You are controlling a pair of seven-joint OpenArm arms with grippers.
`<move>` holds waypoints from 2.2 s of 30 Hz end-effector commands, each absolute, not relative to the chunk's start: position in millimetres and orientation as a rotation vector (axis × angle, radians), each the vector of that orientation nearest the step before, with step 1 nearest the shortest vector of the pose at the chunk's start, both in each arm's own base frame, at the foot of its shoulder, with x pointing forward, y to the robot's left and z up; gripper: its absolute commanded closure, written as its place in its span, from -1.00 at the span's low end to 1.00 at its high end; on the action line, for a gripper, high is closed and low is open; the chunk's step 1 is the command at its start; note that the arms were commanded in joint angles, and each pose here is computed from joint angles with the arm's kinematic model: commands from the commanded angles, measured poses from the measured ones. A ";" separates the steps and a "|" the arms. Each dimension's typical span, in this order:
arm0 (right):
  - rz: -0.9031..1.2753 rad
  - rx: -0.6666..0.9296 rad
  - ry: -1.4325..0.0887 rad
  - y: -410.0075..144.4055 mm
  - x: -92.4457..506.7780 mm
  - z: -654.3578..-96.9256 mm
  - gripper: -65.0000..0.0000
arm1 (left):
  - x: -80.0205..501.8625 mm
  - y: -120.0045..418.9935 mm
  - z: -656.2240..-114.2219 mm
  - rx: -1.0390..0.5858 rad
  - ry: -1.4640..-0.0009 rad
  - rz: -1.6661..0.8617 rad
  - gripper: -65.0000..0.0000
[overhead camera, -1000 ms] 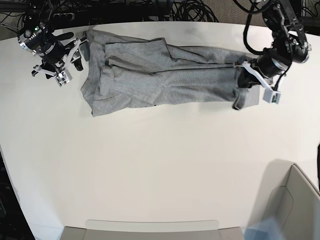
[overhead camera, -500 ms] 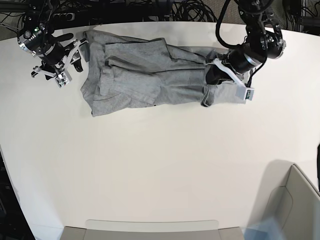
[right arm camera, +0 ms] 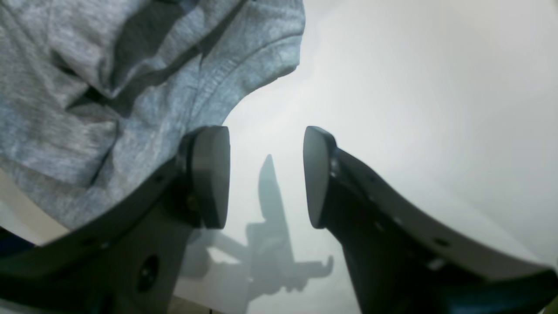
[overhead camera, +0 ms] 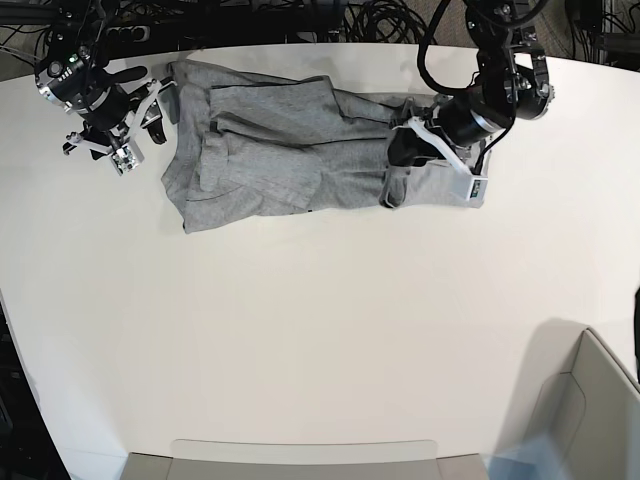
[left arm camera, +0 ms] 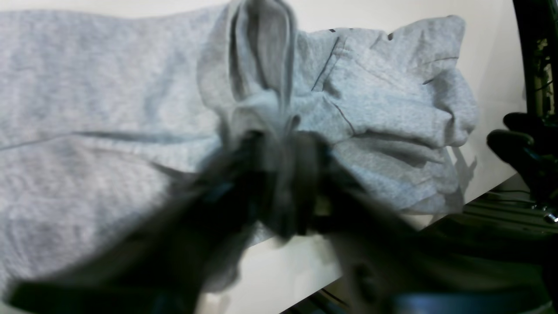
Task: Fold the T-shirt properly
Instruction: 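Grasp the strip end near the left gripper and fold it inward, then grasp the strip end near the right gripper and fold it inward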
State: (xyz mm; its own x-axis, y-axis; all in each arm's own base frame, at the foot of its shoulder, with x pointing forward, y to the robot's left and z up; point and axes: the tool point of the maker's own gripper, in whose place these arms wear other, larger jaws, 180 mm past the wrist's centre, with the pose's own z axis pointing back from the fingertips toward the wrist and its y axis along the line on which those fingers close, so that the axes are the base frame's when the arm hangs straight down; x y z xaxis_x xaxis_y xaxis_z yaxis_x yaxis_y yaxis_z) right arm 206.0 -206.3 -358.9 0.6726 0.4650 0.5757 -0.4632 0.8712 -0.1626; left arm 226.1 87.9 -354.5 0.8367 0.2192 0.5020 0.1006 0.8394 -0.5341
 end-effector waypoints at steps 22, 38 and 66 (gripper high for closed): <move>0.062 0.442 -0.735 -224.8 191.8 -390.7 0.16 | 231.6 80.6 -330.4 -0.690 -0.643 0.061 0.52; 0.098 0.677 -0.666 -157.8 211.8 -415.9 0.16 | 229.4 81.1 -336.7 -0.689 -0.623 0.062 0.52; 0.375 0.399 -0.590 -99.6 256.2 -435.6 1.00 | 225.7 81.0 -339.1 -0.687 -0.606 0.060 0.52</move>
